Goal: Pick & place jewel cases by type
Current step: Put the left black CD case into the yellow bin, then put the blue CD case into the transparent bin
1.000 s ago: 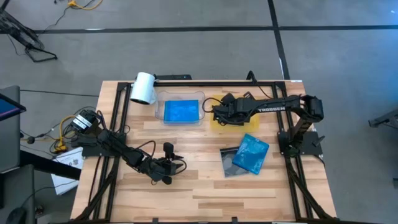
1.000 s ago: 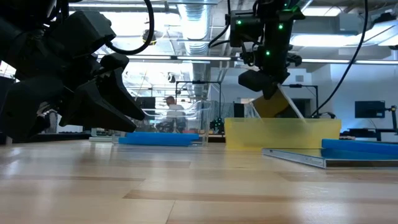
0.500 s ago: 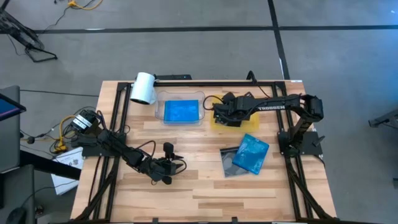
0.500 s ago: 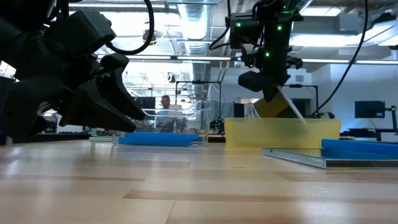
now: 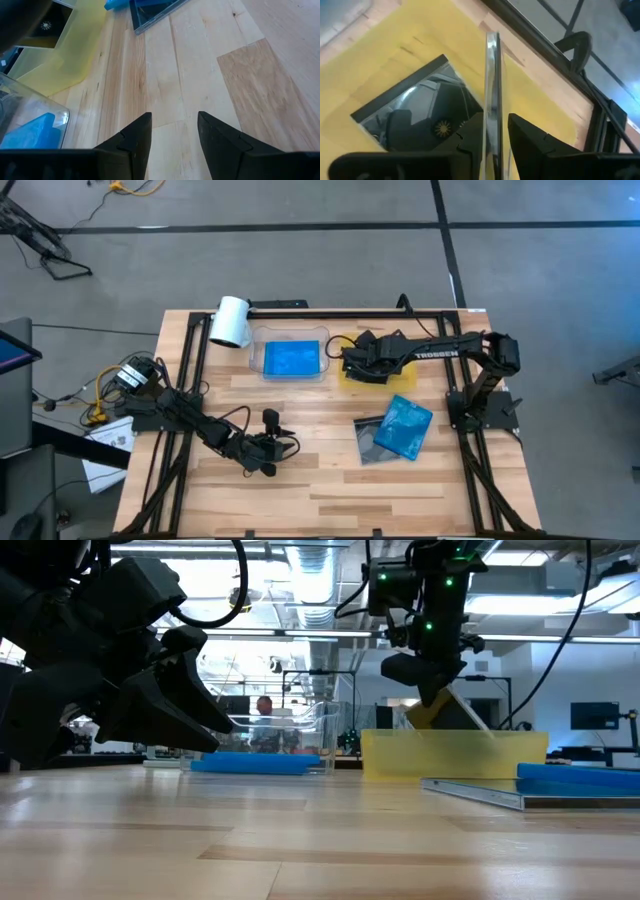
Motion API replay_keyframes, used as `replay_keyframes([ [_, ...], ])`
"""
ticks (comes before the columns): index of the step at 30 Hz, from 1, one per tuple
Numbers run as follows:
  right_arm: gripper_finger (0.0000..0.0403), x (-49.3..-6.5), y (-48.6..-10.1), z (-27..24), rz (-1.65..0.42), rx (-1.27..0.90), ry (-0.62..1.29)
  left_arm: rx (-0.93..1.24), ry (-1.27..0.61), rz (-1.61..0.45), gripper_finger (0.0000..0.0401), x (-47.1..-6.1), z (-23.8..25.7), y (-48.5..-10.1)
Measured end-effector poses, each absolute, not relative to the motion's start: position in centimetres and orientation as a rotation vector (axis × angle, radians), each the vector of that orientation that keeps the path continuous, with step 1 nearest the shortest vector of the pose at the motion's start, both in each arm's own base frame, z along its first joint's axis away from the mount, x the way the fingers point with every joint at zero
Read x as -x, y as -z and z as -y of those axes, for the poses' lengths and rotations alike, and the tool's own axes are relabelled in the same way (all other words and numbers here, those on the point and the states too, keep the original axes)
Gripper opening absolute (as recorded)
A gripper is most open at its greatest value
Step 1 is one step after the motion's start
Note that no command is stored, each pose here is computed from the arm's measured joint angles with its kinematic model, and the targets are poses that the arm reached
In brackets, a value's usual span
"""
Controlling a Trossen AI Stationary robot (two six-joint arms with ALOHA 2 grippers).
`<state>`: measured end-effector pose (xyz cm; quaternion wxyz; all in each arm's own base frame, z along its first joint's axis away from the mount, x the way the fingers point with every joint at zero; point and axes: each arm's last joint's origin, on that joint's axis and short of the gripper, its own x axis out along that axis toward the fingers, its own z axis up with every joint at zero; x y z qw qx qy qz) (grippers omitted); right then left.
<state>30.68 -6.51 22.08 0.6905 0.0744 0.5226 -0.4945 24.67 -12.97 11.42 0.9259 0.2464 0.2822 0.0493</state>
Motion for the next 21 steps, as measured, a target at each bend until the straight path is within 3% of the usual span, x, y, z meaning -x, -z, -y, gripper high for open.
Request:
replay_keyframes([
  [8, 0.0113, -31.42, -21.98, 6.35, -1.151, -0.260, 1.009, -0.505, -0.101, -0.579, 0.0153, -24.67, 12.97, -11.42],
  [21, 0.0117, -31.19, -21.99, 6.34, -1.188, -0.204, 1.000, -0.506, -0.102, -0.579, 0.0153, -24.67, 12.96, -11.42],
])
